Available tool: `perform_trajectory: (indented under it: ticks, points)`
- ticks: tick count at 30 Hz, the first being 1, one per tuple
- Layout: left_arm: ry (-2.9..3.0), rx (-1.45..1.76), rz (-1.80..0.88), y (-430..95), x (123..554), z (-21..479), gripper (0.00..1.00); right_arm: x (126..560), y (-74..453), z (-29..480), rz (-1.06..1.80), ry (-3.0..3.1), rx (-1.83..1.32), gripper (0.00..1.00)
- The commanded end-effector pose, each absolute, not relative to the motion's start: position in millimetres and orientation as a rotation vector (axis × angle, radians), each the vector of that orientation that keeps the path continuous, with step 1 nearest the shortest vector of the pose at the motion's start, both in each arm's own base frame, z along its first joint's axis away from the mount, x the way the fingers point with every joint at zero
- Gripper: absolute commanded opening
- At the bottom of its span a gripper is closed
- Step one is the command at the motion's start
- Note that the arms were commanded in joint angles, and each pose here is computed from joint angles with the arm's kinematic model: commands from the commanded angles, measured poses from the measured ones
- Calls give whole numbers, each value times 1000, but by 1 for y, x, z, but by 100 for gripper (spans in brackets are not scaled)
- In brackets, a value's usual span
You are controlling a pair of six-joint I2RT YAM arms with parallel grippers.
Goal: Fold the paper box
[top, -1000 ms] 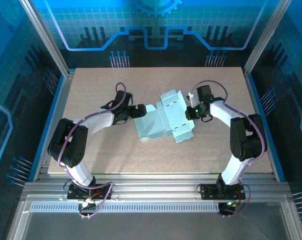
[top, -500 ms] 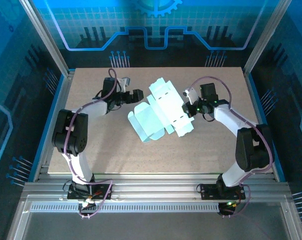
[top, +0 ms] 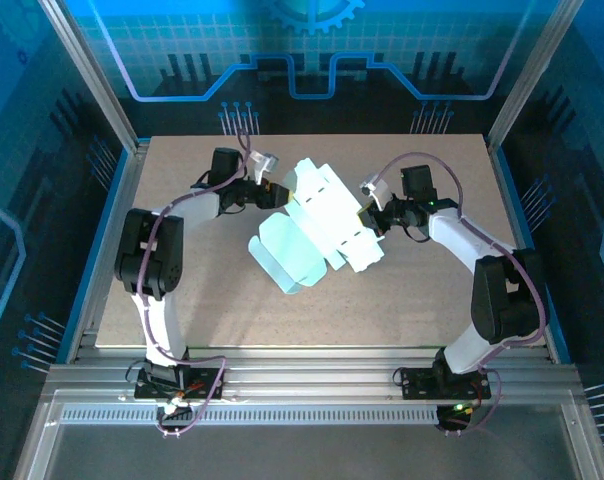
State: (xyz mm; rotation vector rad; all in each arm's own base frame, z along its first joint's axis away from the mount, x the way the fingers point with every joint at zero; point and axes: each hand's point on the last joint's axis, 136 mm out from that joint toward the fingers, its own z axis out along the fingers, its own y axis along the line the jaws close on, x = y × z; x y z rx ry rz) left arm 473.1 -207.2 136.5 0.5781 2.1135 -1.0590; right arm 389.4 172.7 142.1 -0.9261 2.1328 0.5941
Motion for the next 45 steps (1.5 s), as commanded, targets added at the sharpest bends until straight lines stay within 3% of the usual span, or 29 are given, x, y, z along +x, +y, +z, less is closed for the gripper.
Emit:
perform_trajectory:
  ticks: [1, 9, 17, 22, 31, 45]
  points:
    - [2088, 612, -1113, -211, 470, 144, 45, 398, 172, 156, 591, 2100, -916, 0]
    - [2053, 618, -1099, -210, 465, 154, 18, 403, 167, 155, 569, 2132, -869, 0]
    - [2015, 630, -1070, -209, 461, 157, 9, 411, 161, 155, 528, 2159, -801, 0]
    - [1980, 653, -987, -209, 457, 157, 9, 414, 159, 156, 513, 2176, -760, 0]
    - [1906, 881, -533, -229, 440, 142, 0, 418, 157, 156, 439, 2263, -678, 0]
    - [1693, 1203, 306, -262, 438, 109, 0, 427, 162, 159, 451, 2320, -598, 0]
